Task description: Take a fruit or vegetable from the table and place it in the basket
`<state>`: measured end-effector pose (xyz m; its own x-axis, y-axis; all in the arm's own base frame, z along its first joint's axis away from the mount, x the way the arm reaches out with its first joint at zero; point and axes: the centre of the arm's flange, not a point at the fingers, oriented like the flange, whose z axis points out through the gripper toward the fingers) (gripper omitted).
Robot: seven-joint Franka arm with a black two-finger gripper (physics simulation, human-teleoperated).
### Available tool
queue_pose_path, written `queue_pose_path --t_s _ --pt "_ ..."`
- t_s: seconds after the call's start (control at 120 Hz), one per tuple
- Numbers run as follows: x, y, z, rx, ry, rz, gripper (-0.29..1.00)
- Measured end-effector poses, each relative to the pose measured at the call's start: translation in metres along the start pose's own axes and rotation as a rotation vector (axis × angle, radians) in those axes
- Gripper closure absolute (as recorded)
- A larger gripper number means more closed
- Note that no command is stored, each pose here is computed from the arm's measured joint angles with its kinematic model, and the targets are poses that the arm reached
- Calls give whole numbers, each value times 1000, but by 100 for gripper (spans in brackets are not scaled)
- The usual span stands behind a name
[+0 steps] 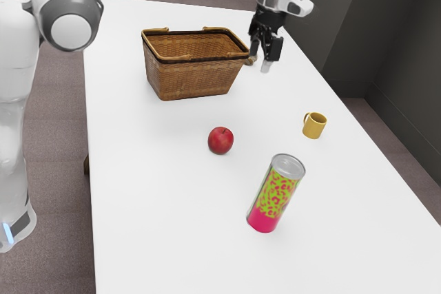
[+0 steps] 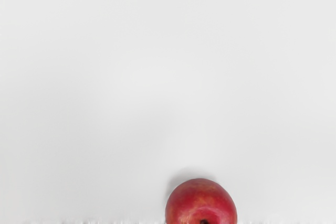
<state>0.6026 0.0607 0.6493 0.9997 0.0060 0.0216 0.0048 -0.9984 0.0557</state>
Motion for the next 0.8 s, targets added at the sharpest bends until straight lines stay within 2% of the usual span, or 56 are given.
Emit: queue_pose_path --t_s 0.058,0.158,0.267,0.508,0.65,0.8 --pt "-9 5 -5 4 4 18 0" --pt "-69 13 9 12 -8 44 0" --pt "-87 11 31 28 -11 61 0" --pt "-71 66 88 59 -10 201 0" --pt "-44 63 143 56 -59 215 0" --pt "-34 55 162 65 -67 220 0"
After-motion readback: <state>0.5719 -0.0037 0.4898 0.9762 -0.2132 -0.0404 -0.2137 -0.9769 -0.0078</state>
